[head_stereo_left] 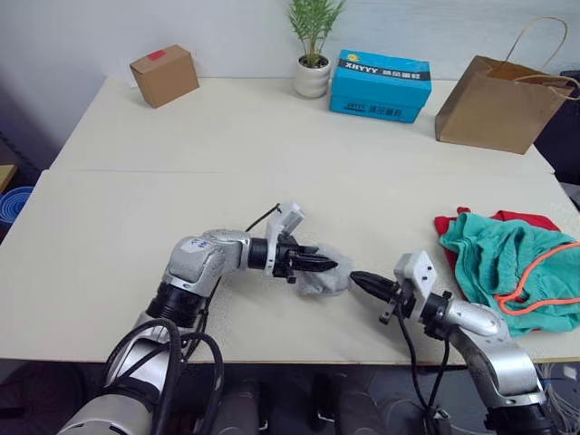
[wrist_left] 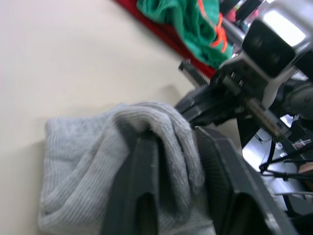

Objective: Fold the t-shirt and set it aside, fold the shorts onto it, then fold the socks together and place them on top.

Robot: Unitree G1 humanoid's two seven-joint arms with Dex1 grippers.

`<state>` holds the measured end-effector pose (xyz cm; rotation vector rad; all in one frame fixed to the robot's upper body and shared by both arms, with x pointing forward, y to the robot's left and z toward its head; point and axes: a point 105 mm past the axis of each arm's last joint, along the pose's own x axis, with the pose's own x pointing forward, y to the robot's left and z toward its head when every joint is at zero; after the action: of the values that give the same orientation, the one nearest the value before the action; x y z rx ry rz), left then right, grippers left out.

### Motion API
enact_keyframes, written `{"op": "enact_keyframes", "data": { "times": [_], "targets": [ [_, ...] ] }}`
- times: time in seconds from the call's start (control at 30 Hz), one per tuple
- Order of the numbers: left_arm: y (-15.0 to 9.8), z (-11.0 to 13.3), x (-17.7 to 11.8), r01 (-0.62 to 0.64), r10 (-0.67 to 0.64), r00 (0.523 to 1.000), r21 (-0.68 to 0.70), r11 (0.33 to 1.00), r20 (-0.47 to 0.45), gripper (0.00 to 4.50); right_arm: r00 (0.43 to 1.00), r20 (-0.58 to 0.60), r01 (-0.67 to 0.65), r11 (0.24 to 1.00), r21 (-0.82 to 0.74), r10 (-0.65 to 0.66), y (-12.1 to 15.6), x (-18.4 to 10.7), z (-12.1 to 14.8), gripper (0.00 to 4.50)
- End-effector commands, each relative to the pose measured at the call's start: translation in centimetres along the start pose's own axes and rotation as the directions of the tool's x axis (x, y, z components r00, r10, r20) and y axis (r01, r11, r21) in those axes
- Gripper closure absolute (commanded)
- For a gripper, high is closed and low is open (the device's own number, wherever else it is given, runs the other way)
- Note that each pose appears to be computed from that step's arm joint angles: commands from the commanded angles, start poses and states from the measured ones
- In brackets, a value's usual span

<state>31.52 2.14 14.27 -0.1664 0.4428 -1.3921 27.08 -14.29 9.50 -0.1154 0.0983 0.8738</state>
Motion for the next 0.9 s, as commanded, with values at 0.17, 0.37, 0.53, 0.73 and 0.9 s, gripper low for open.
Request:
{"op": "enact_keyframes", "data": {
  "times": [0.17,0.37,0.53,0.73,0.9],
  "targets": [
    [-0.7,1.2,-1.1,0.057,-0.059,0.998,0.073,0.996,0.036,0.56,0.995,0.066,0.081,0.997,0.001,-0.081,-0.8,-1.0,1.9,4.5],
    [-1.4,2.2,-0.6,0.098,-0.113,0.986,0.129,0.987,0.12,0.03,0.995,0.044,0.09,0.996,0.007,-0.09,-1.1,-1.6,1.6,4.5],
    [-1.0,3.7,-2.1,0.03,-0.073,0.979,0.221,0.975,0.19,0.03,0.983,0.081,0.168,0.986,-0.002,-0.168,-2.5,-3.1,2.3,4.5],
    [-0.3,4.0,-5.0,-0.067,-0.008,0.985,0.424,0.903,0.172,0.93,0.972,0.199,-0.124,0.992,-0.022,0.126,0.8,-2.4,7.1,4.5],
    [0.0,1.6,-3.7,-0.028,-0.014,0.997,0.531,0.847,0.075,2.44,0.97,0.154,-0.17,0.978,-0.12,0.187,1.6,1.3,7.7,4.5]
  ]
}}
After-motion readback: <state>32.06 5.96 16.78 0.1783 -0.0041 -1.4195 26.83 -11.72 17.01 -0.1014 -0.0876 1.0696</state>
